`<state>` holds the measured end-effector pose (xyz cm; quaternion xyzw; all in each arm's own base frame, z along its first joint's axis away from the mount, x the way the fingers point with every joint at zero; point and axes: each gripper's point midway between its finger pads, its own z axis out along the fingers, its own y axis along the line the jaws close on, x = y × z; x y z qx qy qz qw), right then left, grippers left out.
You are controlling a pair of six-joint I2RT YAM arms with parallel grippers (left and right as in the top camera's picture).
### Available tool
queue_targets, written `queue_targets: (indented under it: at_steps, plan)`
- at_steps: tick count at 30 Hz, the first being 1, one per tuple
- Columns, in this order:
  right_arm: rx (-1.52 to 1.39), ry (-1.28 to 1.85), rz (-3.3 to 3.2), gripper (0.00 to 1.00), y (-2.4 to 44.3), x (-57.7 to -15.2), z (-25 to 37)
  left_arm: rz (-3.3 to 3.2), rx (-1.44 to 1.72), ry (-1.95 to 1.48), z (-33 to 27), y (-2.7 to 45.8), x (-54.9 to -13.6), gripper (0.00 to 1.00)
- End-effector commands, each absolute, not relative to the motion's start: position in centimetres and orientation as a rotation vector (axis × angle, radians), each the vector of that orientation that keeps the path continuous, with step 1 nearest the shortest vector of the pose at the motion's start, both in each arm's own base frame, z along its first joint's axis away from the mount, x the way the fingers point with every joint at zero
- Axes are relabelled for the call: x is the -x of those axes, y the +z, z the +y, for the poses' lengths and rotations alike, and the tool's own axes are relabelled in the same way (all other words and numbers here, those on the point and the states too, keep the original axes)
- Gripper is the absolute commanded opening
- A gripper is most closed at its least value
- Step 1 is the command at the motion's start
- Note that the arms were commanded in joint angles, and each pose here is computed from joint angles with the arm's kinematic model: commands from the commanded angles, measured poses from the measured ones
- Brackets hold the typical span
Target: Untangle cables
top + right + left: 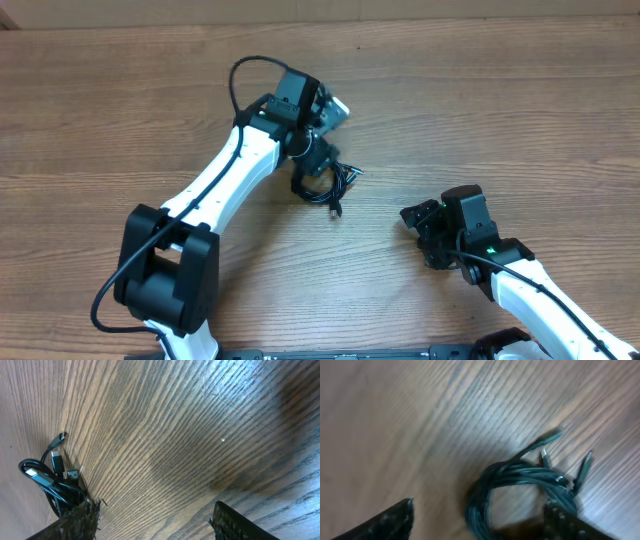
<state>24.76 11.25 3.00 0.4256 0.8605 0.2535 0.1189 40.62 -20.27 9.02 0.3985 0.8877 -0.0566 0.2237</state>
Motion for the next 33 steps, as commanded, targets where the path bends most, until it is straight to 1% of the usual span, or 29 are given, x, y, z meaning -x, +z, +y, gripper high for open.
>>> queue_targets:
  at_steps: [1,2,3,9,11,16,17,18,19,20,21,23,26,29,31,33]
  plan:
    - [-1.221,0.733,2.492,0.71,3.6,-25.4,11.2,2.196,-1.482,0.017,-19.3,9.5,-42.1,0.76]
    - [-1.22,0.745,2.497,0.71,3.7,-25.3,11.3,2.183,-1.479,0.011,-19.4,9.5,-42.4,0.66]
    - [-1.22,0.742,2.496,0.71,3.7,-25.4,11.3,2.175,-1.485,-0.023,-19.8,9.3,-42.3,0.58]
    - [-1.222,0.733,2.494,0.72,3.6,-25.4,11.2,2.169,-1.564,-0.117,-20.6,6.9,-41.7,0.56]
    - [-1.224,0.728,2.492,0.72,3.6,-25.4,11.1,2.164,-1.59,-0.118,-20.7,6.0,-41.8,0.54]
    - [-1.224,0.731,2.495,0.71,3.5,-25.4,11.2,2.167,-1.603,-0.193,-21.6,3.7,-41.8,0.54]
    - [-1.225,0.748,2.5,0.71,3.6,-25.3,11.4,2.177,-1.609,-0.203,-21.6,3.1,-41.6,0.53]
    - [-1.223,0.752,2.501,0.71,3.6,-25.3,11.4,2.187,-1.614,-0.209,-21.6,2.6,-41.6,0.5]
    - [-1.228,0.736,2.498,0.71,3.5,-25.3,11.3,2.198,-1.619,-0.213,-21.5,2.0,-41.4,0.33]
    - [-1.23,0.726,2.495,0.71,3.5,-25.4,11.1,2.204,-1.622,-0.215,-21.5,1.6,-41.4,0.07]
    - [-1.228,0.736,2.498,0.71,3.5,-25.3,11.3,2.211,-1.616,-0.218,-21.5,1.5,-41.4,0.04]
    - [-1.22,0.765,2.5,0.7,3.7,-25.4,11.6,2.257,-1.549,-0.232,-21.5,1.7,-41.5,0.04]
    - [-1.223,0.744,2.491,0.7,3.6,-25.5,11.3,2.355,-1.359,-0.262,-21.7,2.8,-42.1,0.04]
    - [-1.211,0.763,2.492,0.71,3.8,-25.6,11.5,2.531,-0.975,-0.336,-21.9,4.7,-42.8,0.04]
    - [-1.207,0.76,2.494,0.7,3.7,-25.6,11.5,2.652,-0.686,-0.405,-21.9,5.9,-42.6,0.04]
    - [-1.204,0.77,2.498,0.7,3.8,-25.6,11.7,2.722,-0.506,-0.439,-21.8,6.6,-42.3,0.04]
